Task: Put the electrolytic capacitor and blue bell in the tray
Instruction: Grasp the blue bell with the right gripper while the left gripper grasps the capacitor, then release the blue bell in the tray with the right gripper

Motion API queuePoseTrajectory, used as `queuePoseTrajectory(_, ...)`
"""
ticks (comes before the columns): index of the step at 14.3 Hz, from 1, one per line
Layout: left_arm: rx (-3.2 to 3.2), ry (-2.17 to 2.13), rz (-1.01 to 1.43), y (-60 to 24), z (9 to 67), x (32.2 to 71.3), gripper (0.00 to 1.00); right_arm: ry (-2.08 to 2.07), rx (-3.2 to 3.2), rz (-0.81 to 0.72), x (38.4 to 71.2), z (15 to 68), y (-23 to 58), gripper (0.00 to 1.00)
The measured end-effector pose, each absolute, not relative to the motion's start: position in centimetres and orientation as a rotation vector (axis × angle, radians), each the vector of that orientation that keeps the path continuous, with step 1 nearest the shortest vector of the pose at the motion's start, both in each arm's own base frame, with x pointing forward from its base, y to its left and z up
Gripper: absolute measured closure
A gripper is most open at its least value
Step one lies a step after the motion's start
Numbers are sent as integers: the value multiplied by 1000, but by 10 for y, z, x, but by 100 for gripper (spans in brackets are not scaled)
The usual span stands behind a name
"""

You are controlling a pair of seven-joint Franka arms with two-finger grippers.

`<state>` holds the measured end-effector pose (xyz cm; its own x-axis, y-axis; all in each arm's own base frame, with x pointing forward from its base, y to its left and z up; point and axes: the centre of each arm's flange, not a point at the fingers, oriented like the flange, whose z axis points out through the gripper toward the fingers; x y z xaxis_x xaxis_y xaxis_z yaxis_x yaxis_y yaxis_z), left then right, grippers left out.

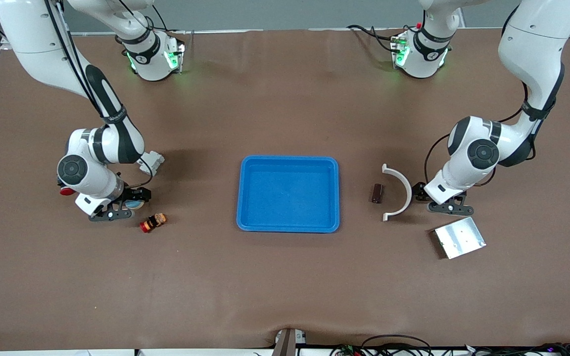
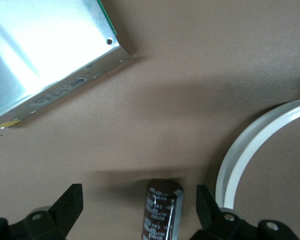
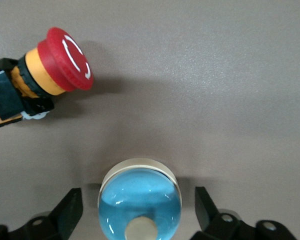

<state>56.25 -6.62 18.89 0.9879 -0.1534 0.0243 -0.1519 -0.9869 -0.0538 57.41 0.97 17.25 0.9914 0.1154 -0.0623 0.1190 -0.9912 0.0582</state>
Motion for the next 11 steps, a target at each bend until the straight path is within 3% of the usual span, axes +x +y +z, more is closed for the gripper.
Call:
queuePoseTrajectory(2, -3082, 230, -38, -67, 187, 561, 0, 177, 3073, -90, 574, 172, 9, 29)
queuePoseTrajectory(3, -3082, 230, -34, -67, 186, 560, 0, 172, 3074, -87, 575, 173, 9, 34)
queuePoseTrajectory(11, -3082, 231, 4, -67, 177, 550, 0, 220, 3068, -161, 584, 199, 45, 34)
